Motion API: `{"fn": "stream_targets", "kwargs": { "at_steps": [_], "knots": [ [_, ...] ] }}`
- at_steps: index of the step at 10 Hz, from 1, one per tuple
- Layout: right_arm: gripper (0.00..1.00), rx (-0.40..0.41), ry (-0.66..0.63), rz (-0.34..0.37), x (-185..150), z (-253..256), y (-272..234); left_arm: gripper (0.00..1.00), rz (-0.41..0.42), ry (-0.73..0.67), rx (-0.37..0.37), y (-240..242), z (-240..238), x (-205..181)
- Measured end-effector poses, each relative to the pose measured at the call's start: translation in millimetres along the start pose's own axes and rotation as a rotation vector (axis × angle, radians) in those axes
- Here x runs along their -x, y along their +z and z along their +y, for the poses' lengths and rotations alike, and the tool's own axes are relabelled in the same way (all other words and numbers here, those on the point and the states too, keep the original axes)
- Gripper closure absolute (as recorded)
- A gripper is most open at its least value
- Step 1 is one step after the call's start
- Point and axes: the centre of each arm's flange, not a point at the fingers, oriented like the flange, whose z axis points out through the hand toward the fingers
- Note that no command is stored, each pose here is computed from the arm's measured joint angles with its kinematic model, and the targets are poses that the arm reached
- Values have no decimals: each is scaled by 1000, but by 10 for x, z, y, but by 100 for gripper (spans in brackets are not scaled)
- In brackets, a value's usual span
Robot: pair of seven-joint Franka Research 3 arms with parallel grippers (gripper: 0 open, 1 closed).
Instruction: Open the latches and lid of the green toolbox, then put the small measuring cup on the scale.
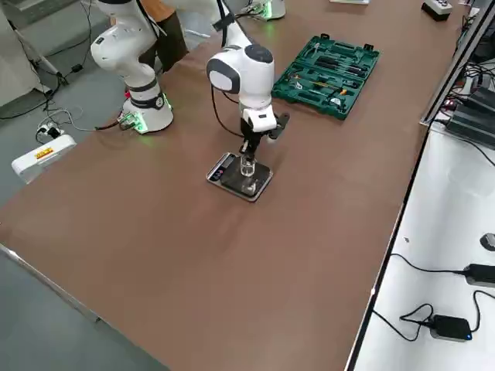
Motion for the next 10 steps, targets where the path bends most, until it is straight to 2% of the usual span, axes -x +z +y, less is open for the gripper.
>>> {"fn": "stream_targets", "kwargs": {
  "at_steps": [5, 7, 10],
  "knots": [
    [93, -4, -8, 7, 116, -60, 178, 0, -6, 16, -4, 25, 71, -3],
    [93, -5, -12, 4, 120, -78, 211, 0, -10, 80, -41, 66, 307, 9],
    [89, -5, -17, -3, 122, -103, 249, 0, -11, 128, -45, 84, 560, 48]
  ]
}}
